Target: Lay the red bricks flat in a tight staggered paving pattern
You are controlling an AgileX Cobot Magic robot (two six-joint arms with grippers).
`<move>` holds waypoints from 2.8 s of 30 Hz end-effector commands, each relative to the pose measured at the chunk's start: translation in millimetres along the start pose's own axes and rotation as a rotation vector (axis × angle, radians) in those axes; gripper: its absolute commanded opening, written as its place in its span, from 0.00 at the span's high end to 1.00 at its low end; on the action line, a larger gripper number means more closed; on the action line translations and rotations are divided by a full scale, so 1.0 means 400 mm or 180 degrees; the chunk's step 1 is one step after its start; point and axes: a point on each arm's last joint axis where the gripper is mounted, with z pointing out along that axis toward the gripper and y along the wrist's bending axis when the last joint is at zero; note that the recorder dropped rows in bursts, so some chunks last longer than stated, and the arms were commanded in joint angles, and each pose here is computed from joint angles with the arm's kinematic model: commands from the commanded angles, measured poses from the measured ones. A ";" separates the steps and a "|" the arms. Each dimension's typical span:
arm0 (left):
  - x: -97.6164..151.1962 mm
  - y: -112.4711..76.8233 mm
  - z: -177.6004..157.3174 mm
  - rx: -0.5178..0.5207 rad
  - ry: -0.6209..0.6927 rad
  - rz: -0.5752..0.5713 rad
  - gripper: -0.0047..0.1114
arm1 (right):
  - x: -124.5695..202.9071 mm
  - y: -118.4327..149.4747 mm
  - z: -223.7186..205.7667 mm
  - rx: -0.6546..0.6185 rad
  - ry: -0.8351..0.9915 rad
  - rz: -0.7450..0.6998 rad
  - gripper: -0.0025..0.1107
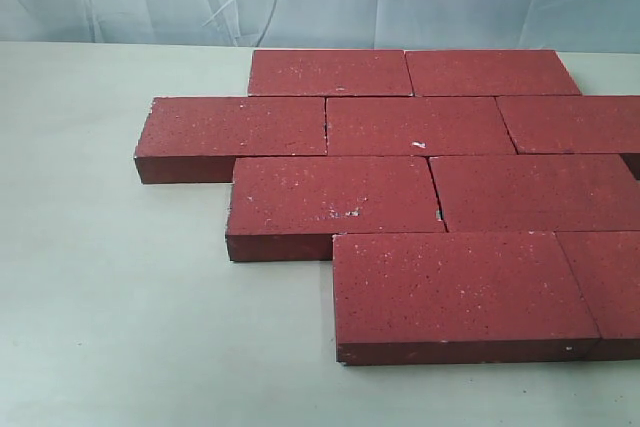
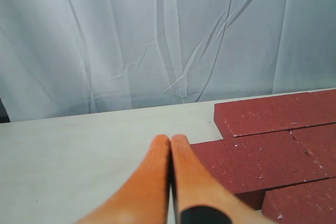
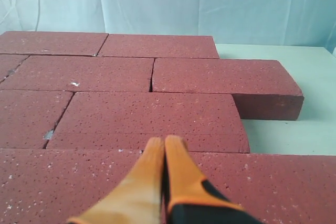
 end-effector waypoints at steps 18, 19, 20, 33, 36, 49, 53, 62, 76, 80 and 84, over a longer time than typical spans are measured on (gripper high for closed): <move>0.047 0.021 -0.041 -0.0213 0.0354 -0.0028 0.96 | 0.004 -0.001 0.001 0.0018 -0.0025 -0.0006 0.98; 0.061 0.026 -0.046 -0.0281 0.0381 -0.0044 0.96 | 0.004 -0.001 0.001 0.0018 -0.0025 -0.0006 0.98; 0.076 0.032 -0.052 -0.0348 0.0405 -0.0061 0.96 | 0.004 -0.001 0.001 0.0018 -0.0025 -0.0006 0.98; 0.269 0.036 -0.129 -0.0604 0.0209 0.0073 0.96 | 0.003 -0.001 0.001 0.0018 -0.0043 -0.0006 0.98; 0.296 0.034 -0.142 -0.0623 0.0006 0.0157 0.96 | 0.003 -0.001 0.001 0.0018 -0.0043 -0.0006 0.98; 0.314 0.033 -0.150 -0.0628 0.0005 0.0191 0.96 | 0.003 -0.001 0.001 0.0018 -0.0043 -0.0006 0.98; 0.314 0.033 -0.150 -0.0628 0.0003 0.0185 0.96 | 0.003 -0.001 0.001 0.0018 -0.0043 -0.0006 0.98; 0.314 0.033 -0.150 -0.0629 -0.0011 0.0040 0.96 | 0.004 -0.001 0.001 0.0018 -0.0029 -0.0006 0.98; 0.314 0.033 -0.150 -0.0637 -0.0014 0.0006 0.96 | 0.004 -0.001 0.001 0.0018 -0.0029 -0.0006 0.98; 0.314 0.033 -0.150 -0.0637 -0.0014 0.0006 0.96 | 0.004 -0.001 0.001 0.0018 -0.0029 -0.0006 0.98; 0.314 0.033 -0.150 -0.0637 -0.0014 0.0006 0.96 | 0.002 -0.001 0.001 0.0018 -0.0046 -0.0006 0.98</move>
